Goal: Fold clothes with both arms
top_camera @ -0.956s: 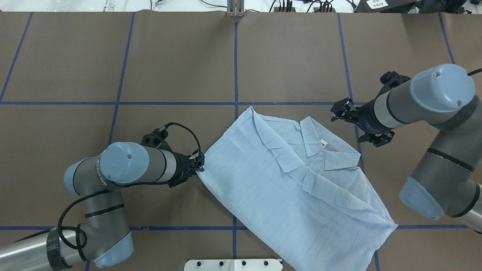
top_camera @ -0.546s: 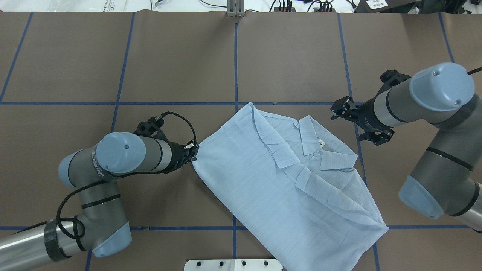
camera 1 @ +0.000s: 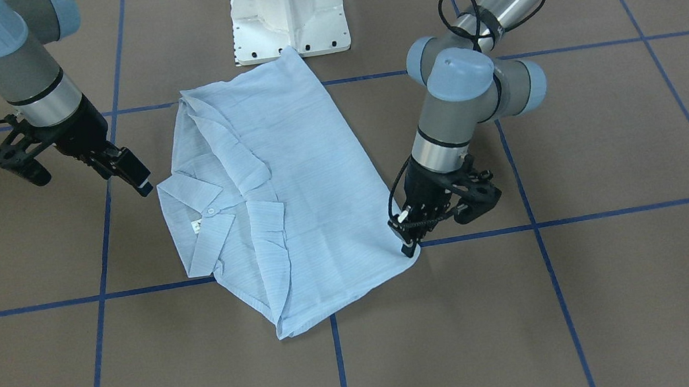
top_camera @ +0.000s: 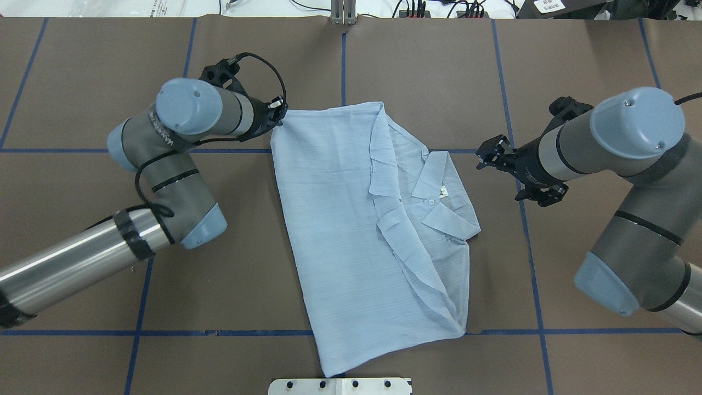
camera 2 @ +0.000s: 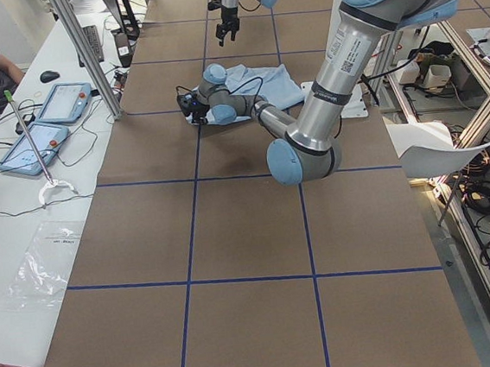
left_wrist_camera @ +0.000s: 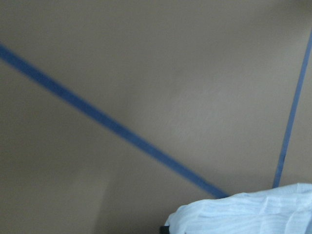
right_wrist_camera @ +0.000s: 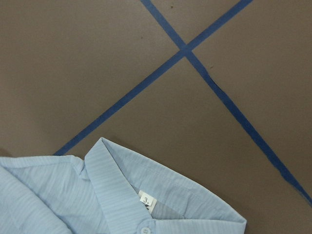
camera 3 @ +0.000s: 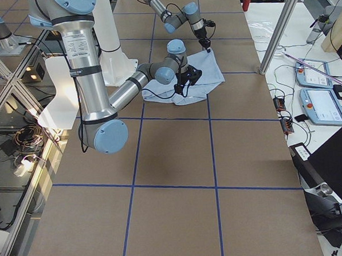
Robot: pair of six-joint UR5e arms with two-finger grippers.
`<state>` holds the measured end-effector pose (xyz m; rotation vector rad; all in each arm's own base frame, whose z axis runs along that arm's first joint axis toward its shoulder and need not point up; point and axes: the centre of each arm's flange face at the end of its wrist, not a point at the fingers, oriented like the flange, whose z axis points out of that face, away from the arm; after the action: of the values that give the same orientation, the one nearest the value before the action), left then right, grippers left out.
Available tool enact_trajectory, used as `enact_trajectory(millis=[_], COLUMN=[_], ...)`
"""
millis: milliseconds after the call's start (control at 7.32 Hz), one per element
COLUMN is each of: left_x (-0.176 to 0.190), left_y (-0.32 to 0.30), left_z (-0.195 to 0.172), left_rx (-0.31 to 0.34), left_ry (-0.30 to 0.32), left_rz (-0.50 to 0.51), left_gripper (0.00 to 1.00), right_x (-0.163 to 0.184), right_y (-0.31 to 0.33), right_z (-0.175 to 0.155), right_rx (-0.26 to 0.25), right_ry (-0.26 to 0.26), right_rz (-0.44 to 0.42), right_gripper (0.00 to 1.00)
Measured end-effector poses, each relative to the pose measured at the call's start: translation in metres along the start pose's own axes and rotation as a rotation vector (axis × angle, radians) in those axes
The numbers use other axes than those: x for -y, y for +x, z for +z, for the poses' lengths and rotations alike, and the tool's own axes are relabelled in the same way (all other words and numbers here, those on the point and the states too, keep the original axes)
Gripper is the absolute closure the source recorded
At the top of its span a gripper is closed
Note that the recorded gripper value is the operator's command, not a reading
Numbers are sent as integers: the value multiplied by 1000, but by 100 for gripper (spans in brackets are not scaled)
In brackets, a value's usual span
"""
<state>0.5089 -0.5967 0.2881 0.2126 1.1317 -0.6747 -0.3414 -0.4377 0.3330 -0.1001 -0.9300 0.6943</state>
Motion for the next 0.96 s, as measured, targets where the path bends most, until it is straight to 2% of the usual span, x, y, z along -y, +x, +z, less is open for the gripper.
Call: enact_trajectory(millis=[137, 273, 546, 820, 956], left_x=[27, 41, 51, 80, 102], left_y=[13, 24, 38, 41, 40], left_z=[20, 28, 42, 39, 28], left_rx=[-10, -18, -10, -11, -18], left_ry=[27, 42, 52, 66, 61], left_rz=[16, 31, 42, 83, 97], left_gripper=[93, 93, 57, 53, 53], right_x=[0, -2, -12, -36, -61], right_y=[-5, -9, -33, -57, -70], right_z=[1, 2, 10, 19, 25], right_rx=[6, 11, 25, 46, 66], right_ry=[11, 15, 6, -7, 13], right_rz=[-3, -8, -25, -60, -95], right_gripper=[0, 0, 0, 0, 0])
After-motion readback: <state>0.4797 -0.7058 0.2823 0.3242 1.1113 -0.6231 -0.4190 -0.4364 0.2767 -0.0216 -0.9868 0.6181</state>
